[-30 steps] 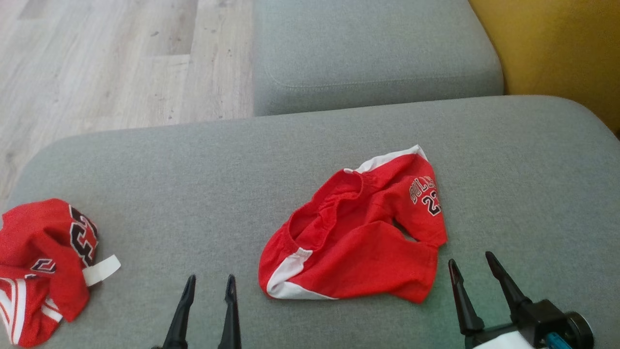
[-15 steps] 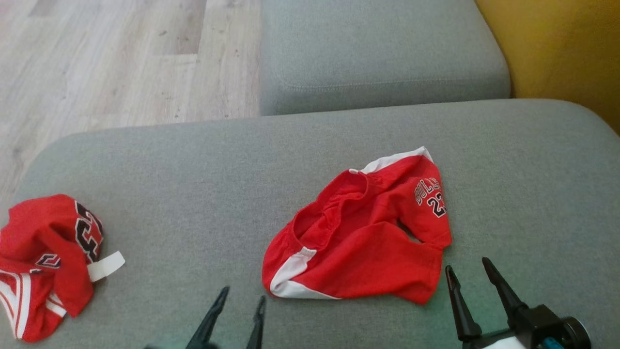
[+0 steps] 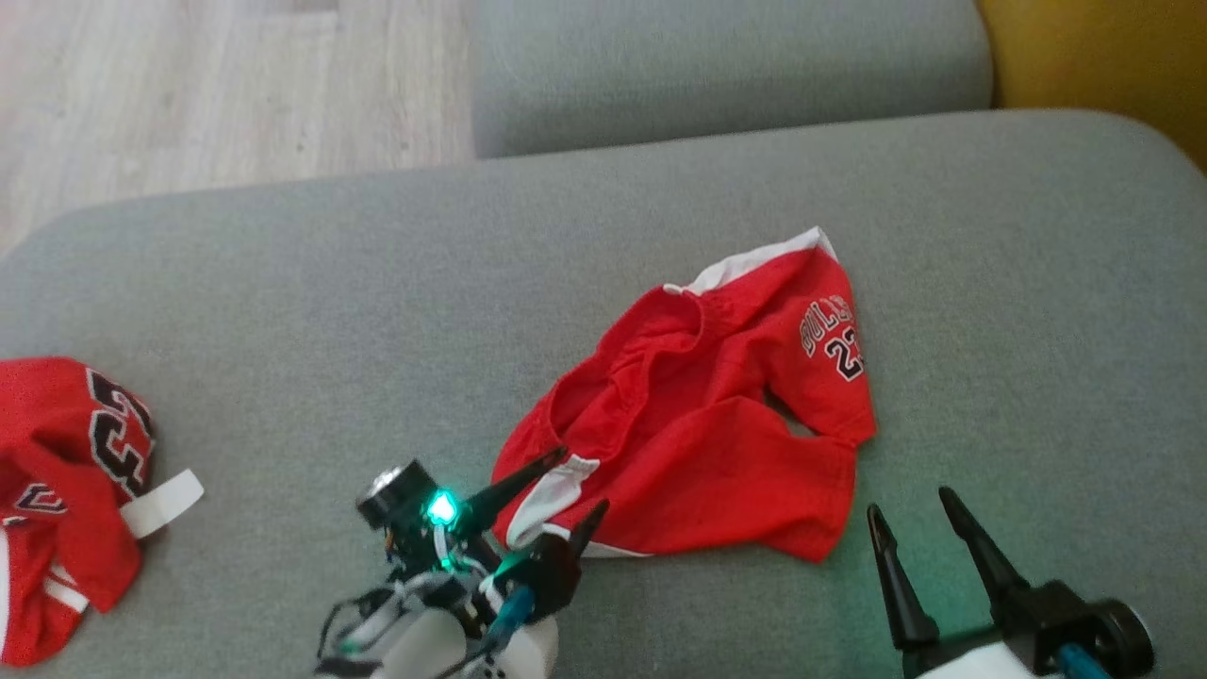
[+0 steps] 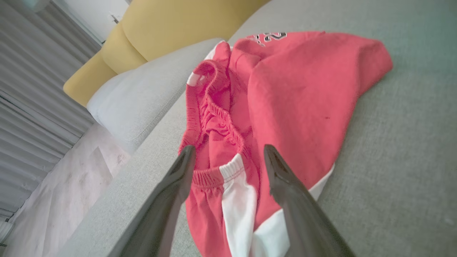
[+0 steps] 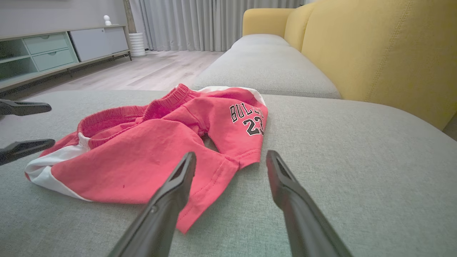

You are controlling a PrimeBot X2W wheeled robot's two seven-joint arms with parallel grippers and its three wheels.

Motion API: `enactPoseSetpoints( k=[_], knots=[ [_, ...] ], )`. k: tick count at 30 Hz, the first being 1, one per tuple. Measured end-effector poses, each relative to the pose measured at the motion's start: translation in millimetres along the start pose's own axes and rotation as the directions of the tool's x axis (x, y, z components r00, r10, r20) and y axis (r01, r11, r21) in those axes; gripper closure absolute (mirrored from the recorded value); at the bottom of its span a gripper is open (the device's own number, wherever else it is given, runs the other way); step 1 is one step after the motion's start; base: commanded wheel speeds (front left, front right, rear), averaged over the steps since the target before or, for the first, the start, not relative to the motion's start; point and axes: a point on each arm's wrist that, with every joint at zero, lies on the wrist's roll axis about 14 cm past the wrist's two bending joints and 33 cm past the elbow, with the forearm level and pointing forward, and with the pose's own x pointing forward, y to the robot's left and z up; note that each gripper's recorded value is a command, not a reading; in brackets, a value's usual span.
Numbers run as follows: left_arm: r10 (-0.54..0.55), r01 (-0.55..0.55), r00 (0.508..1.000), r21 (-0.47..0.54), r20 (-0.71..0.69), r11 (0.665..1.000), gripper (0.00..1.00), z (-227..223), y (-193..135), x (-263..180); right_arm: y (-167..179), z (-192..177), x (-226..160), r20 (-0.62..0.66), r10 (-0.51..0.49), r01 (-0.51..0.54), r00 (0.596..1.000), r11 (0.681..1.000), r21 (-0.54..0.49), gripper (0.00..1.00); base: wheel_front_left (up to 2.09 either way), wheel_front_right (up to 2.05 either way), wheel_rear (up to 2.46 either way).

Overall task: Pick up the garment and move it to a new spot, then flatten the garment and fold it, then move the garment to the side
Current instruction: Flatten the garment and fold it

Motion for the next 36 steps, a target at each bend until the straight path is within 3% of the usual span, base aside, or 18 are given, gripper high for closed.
enactPoseSetpoints(
  k=[7, 18, 19, 20, 21, 22, 27, 32, 34, 36],
  knots=[
    [-0.044, 0.054, 0.995, 0.11, -0.092, 0.992, 0.0, -19, 18, 25, -6, 3, 14, 0.002, -0.009, 0.009, 1.0, 1.0, -0.001, 0.0, 0.0, 0.0, 0.0],
    [-0.185, 0.219, 0.966, 0.195, -0.181, 0.956, 0.0, -40, -4, 37, -13, -2, 14, -0.014, -0.033, 0.033, 0.999, 0.999, 0.004, 0.0, 0.0, 0.0, 0.0],
    [-0.187, 0.224, 0.965, 0.201, -0.186, 0.954, 0.05, -40, -4, 38, -14, -1, 14, -0.011, -0.035, 0.035, 0.999, 0.999, 0.003, 0.0, 0.0, 0.0, 0.0],
    [-0.189, 0.228, 0.963, 0.205, -0.193, 0.952, 0.44, -41, -4, 38, -14, 0, 15, -0.009, -0.037, 0.037, 0.999, 0.999, 0.003, 0.0, 0.0, 0.0, 0.0],
    [-0.192, 0.231, 0.962, 0.202, -0.194, 0.952, 0.68, -41, -4, 39, -15, 0, 14, -0.008, -0.038, 0.038, 0.999, 0.999, 0.003, 0.0, 0.0, 0.0, 0.0],
    [-0.196, 0.235, 0.961, 0.202, -0.196, 0.951, 1.0, -42, -4, 39, -15, 0, 14, -0.008, -0.039, 0.039, 0.999, 0.999, 0.003, 0.0, 0.0, 0.0, 0.0],
    [-0.242, 0.279, 0.948, 0.175, -0.206, 0.944, 1.0, -44, -18, 33, -16, 2, 13, 0.001, -0.042, 0.042, 0.999, 0.999, 0.003, 0.0, 0.0, 0.0, 0.0],
    [-0.272, 0.283, 0.948, 0.042, -0.167, 0.958, 1.0, -32, -31, 32, -16, 8, 10, 0.02, -0.047, 0.047, 0.999, 0.999, 0.002, 0.0, 0.0, 0.0, 0.0],
    [-0.289, 0.278, 0.947, -0.093, -0.138, 0.956, 1.0, -17, -38, 35, -17, 10, 8, 0.029, -0.053, 0.053, 0.998, 0.999, 0.008, 0.0, 0.0, 0.0, 0.0],
    [-0.321, 0.298, 0.944, -0.225, -0.075, 0.928, 1.0, 15, -45, 42, -18, 11, 6, 0.035, -0.06, 0.06, 0.998, 0.998, 0.009, 0.0, 0.0, 0.0, 0.0]
  ],
)
